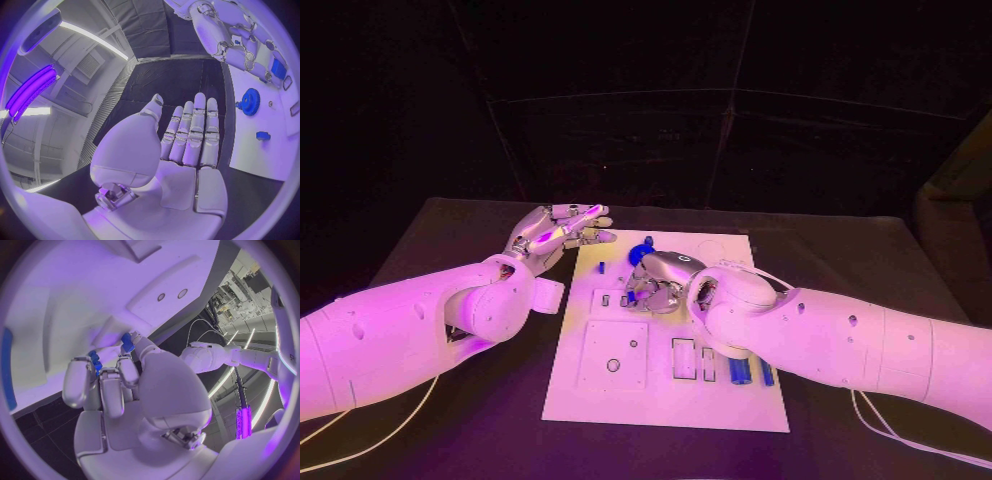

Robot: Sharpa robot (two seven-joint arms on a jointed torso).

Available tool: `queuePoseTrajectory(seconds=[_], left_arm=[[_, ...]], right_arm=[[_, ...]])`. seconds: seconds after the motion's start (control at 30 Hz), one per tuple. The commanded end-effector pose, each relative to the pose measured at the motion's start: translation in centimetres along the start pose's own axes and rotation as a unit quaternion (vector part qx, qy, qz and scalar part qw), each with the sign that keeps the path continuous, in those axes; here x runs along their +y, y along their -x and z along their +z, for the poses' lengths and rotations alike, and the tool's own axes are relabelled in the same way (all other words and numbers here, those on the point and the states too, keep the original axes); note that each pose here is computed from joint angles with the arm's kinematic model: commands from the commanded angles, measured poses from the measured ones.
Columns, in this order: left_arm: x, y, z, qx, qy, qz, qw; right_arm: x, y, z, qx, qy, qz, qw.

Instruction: Assemble the parts on the task board

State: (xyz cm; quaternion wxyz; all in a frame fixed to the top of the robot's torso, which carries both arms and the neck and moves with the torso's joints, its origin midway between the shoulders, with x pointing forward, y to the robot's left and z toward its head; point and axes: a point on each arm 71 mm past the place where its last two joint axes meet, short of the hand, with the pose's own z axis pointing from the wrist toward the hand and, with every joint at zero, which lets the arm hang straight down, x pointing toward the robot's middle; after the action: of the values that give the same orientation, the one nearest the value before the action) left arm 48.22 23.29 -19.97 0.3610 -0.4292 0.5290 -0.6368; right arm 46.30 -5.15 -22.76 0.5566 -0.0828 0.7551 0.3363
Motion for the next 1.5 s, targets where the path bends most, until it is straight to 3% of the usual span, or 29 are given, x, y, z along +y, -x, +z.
queuePoseTrajectory(seconds=[0.03,0.53,1.0,1.27,1.5], left_arm=[[-0.17,-0.09,0.05,0.003,-0.006,-0.002,1.000],[-0.16,-0.09,0.05,0.003,-0.006,-0.002,1.000],[-0.15,-0.07,0.04,0.003,-0.005,-0.002,1.000],[-0.16,-0.07,0.03,0.003,-0.005,-0.002,1.000],[-0.12,0.07,0.05,0.000,-0.003,-0.001,1.000]], right_arm=[[-0.6,-0.8,-0.2,0.027,-0.021,-0.024,0.999],[-0.7,-0.9,-0.3,0.035,-0.029,-0.039,0.998],[-0.6,-0.7,-0.3,0.024,-0.033,-0.038,0.998],[-0.3,-0.1,-0.3,-0.025,-0.023,-0.024,0.999],[0.5,0.9,-1.1,-0.095,0.026,0.006,0.995]])
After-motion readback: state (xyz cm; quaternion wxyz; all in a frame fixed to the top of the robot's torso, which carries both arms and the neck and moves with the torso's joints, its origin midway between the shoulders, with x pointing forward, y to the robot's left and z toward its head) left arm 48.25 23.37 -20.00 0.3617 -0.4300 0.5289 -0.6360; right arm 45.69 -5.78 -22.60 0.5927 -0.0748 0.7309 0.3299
